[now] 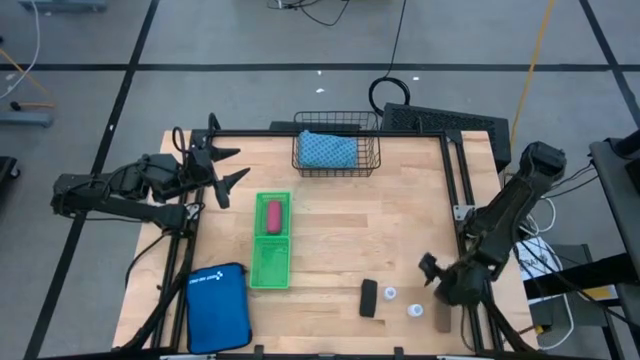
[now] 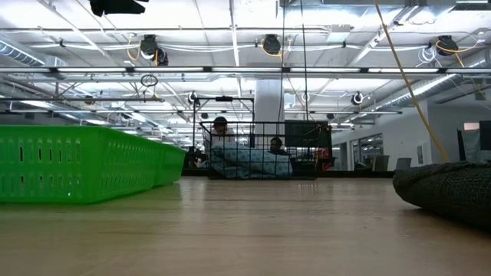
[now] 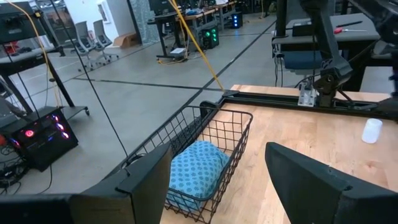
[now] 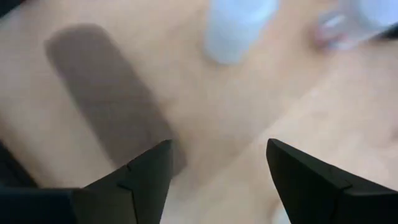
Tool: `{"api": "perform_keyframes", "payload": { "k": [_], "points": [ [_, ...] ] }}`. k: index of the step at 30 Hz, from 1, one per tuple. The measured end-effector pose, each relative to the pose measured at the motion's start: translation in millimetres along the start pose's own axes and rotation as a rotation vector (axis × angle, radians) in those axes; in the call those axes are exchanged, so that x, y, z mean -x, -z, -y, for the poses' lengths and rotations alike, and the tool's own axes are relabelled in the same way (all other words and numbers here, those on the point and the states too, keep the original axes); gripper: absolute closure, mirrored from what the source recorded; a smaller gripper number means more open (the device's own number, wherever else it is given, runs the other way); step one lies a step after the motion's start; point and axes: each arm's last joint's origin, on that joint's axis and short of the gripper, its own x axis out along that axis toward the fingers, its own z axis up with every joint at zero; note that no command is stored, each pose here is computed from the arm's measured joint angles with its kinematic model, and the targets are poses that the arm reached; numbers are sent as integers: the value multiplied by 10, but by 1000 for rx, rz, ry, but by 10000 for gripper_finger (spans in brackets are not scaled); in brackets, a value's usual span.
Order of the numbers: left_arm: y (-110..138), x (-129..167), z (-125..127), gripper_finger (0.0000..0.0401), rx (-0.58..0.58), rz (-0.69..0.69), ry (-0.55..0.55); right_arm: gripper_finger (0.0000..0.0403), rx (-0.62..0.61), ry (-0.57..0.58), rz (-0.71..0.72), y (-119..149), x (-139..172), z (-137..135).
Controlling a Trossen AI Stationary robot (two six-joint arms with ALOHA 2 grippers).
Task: Pick & Place Medicine items
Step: Put the brown bandage into the top green bin
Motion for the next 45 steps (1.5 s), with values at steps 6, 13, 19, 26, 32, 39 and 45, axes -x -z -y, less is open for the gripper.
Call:
{"api": "perform_keyframes", "payload": {
  "k": [6, 13, 19, 26, 32, 39, 45],
  "points": [
    [0, 0, 0, 132, 0, 0, -1, 159, 84, -59, -48, -29, -24, 42],
    [0, 0, -1, 132, 0, 0, -1, 165, 65, -169, -105, -59, -219, -50],
    [0, 0, -1, 132, 0, 0, -2, 166, 58, -229, -125, -78, -315, -75],
    [0, 0, -1, 132, 0, 0, -2, 177, 69, -176, -125, -77, -326, -20],
    [0, 0, 0, 132, 0, 0, -2, 187, 73, 20, -105, -79, -276, 107],
    [-1, 0, -1, 132, 0, 1, -2, 191, 148, 224, -56, -70, -37, 182],
    [0, 1, -1, 132, 0, 0, -2, 191, 107, 186, 24, -228, 240, 155]
  ]
}}
